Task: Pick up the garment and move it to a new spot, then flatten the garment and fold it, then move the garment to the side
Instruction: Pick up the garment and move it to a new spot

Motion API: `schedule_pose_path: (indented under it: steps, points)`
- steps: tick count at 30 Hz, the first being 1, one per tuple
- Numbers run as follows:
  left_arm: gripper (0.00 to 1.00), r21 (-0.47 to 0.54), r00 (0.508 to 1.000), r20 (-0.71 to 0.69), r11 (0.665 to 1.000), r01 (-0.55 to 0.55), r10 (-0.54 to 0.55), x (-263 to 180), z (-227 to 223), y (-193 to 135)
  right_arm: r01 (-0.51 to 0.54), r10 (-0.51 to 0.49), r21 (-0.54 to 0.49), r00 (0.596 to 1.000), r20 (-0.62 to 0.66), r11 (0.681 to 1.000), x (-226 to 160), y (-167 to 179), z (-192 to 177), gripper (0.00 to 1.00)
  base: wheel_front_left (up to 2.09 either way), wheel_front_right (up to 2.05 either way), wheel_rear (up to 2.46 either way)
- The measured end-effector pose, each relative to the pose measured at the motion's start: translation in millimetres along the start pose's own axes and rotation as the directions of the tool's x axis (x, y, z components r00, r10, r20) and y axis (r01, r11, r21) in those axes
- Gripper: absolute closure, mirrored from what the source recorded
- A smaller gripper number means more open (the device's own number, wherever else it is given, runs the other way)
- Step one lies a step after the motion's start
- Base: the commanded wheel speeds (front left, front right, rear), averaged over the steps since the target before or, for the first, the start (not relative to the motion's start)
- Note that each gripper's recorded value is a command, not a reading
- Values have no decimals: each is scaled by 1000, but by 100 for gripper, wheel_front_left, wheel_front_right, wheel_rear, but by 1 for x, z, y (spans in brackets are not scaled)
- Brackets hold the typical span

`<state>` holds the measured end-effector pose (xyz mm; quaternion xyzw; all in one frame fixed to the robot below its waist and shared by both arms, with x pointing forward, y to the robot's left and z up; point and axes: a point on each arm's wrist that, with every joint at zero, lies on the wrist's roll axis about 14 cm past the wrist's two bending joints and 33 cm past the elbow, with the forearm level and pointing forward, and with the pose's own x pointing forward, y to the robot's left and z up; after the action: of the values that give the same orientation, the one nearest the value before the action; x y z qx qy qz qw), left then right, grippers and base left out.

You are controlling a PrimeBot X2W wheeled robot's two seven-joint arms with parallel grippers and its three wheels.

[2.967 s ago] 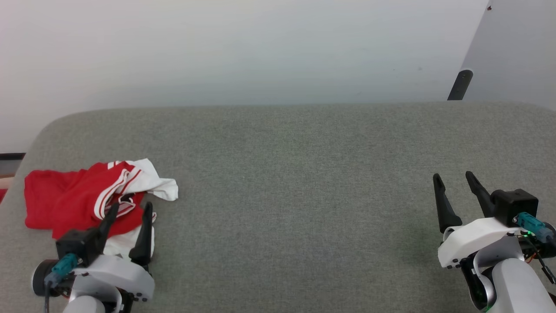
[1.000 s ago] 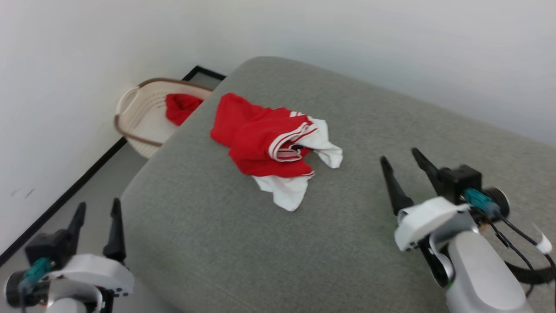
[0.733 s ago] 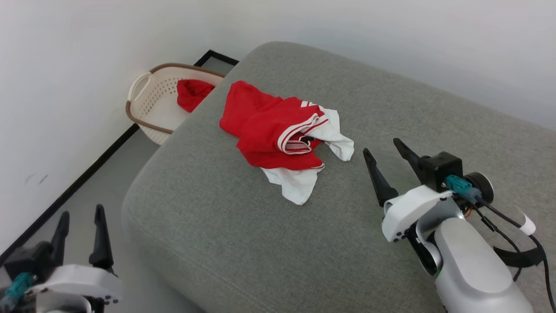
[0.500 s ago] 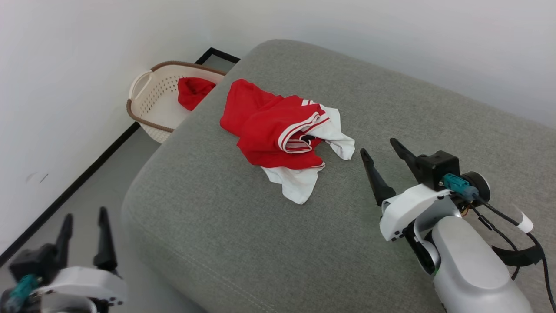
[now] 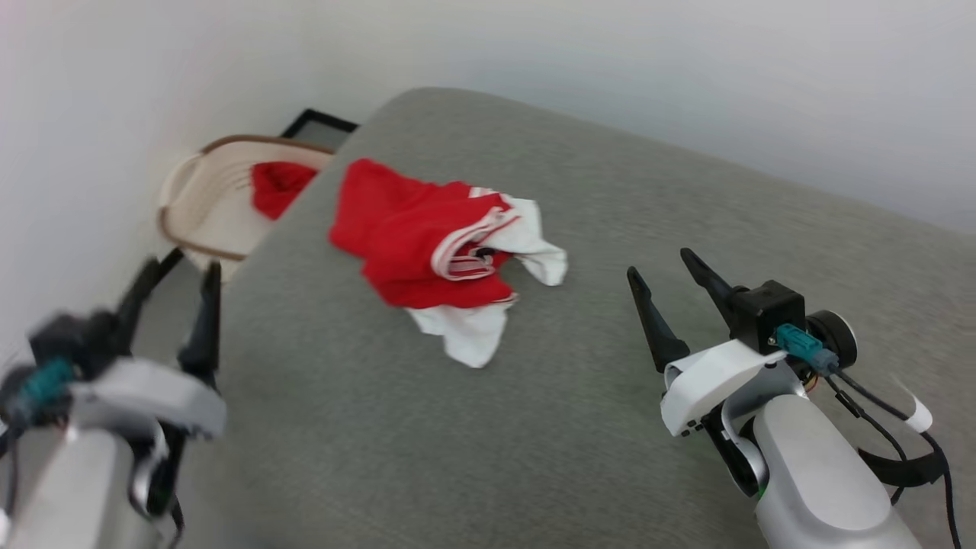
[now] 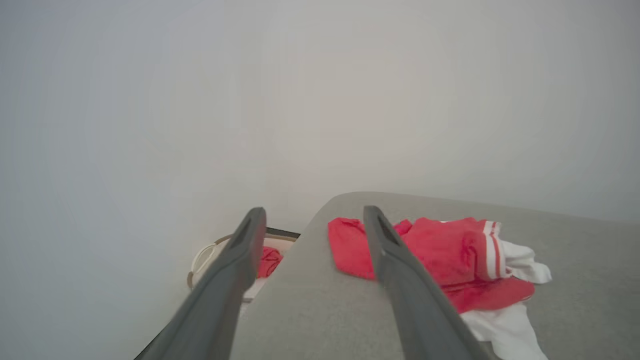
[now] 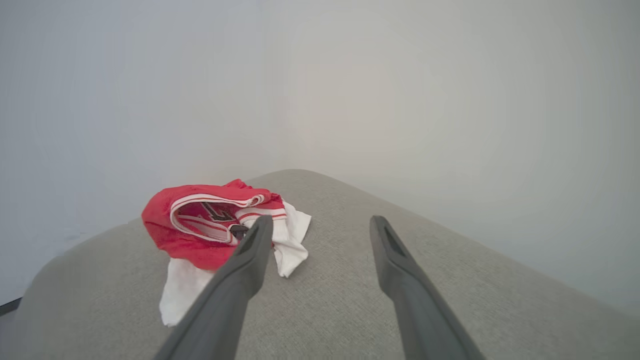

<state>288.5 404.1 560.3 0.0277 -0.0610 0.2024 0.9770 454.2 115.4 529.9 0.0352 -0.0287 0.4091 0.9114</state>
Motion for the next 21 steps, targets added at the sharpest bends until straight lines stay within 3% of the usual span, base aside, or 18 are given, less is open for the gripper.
schedule_pose_path:
  steps: [8, 12, 16, 21]
  points:
    - [0, 43, 983, -13, 982, 186, -186, 73, 21, -42, 99, -97, -37, 995, 38, 994, -28, -35, 11, 0, 0, 0, 0]
    - [0, -30, 949, -138, 959, 282, -284, 105, 1, -80, 171, -170, -33, 985, 34, 985, -50, -60, 6, 0, 0, 0, 0]
    - [0, -23, 876, -322, 928, 371, -358, 123, -30, -106, 246, -245, -24, 969, 22, 969, -74, -83, -3, 0, 0, 0, 0]
    - [0, -98, 686, -585, 878, 469, -432, 114, -87, -145, 329, -329, -13, 944, 6, 944, -101, -107, -11, 0, 0, 0, 0]
